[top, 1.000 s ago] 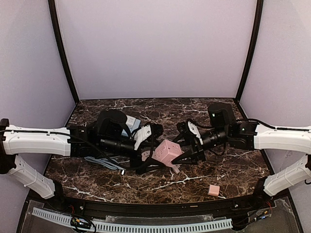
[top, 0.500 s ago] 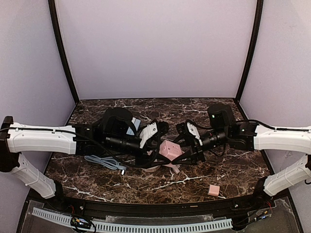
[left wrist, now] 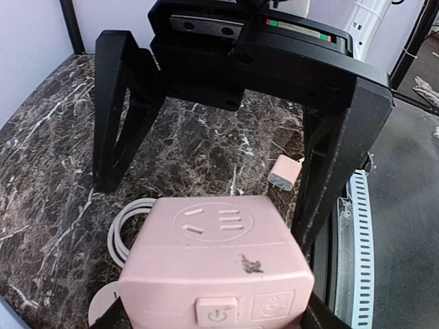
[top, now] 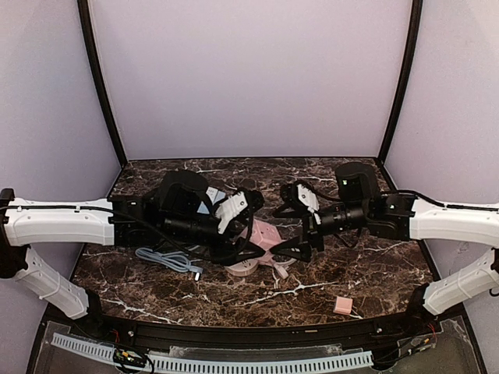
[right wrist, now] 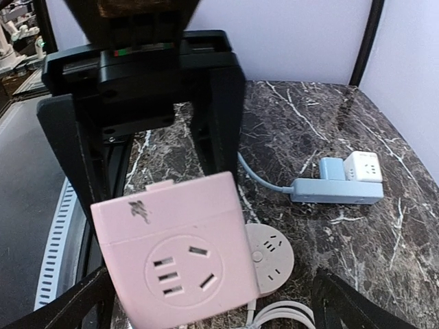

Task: Insert the plug

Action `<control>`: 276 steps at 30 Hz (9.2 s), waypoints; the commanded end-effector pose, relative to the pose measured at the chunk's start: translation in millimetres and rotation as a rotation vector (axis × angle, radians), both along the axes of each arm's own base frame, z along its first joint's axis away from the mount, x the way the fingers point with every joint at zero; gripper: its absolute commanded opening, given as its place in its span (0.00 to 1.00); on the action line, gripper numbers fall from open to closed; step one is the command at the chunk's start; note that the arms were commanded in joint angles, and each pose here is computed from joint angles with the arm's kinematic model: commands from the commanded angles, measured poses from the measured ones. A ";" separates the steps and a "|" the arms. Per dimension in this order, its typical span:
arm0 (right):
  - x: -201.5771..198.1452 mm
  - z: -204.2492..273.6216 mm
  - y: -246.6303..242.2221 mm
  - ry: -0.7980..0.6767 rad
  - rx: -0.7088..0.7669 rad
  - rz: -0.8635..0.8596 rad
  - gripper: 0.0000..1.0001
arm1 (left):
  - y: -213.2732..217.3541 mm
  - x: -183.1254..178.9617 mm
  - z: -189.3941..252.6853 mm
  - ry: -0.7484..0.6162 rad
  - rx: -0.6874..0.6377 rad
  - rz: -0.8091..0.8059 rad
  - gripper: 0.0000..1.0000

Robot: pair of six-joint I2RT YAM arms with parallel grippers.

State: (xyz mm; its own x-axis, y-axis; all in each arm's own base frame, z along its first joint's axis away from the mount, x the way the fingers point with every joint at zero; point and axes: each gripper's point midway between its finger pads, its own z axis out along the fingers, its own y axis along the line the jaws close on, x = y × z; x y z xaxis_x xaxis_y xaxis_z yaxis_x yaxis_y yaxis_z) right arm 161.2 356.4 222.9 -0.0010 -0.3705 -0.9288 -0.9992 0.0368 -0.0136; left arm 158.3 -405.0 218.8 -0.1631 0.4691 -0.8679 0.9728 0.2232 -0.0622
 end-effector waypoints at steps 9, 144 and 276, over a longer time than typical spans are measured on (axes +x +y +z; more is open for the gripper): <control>47.4 27.5 -17.0 -0.092 0.032 -0.318 0.99 | 72.0 28.0 -12.1 0.060 0.137 0.374 0.01; 16.8 -61.0 -69.9 0.323 -0.049 -0.623 0.99 | 68.4 54.2 -118.3 0.286 0.715 0.319 0.01; -8.3 -117.4 -169.5 0.723 -0.276 -1.203 0.99 | 29.9 102.0 -55.7 -0.292 0.418 0.210 0.99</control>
State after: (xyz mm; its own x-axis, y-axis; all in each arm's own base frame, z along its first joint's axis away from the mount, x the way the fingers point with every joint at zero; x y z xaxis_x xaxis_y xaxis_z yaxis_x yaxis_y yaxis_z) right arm 167.1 195.0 121.9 -0.8309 0.0335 -0.5555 -0.2013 0.9125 0.3562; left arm 245.3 -371.4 105.9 -0.0892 0.9064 -0.4129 0.9460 0.2068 0.2496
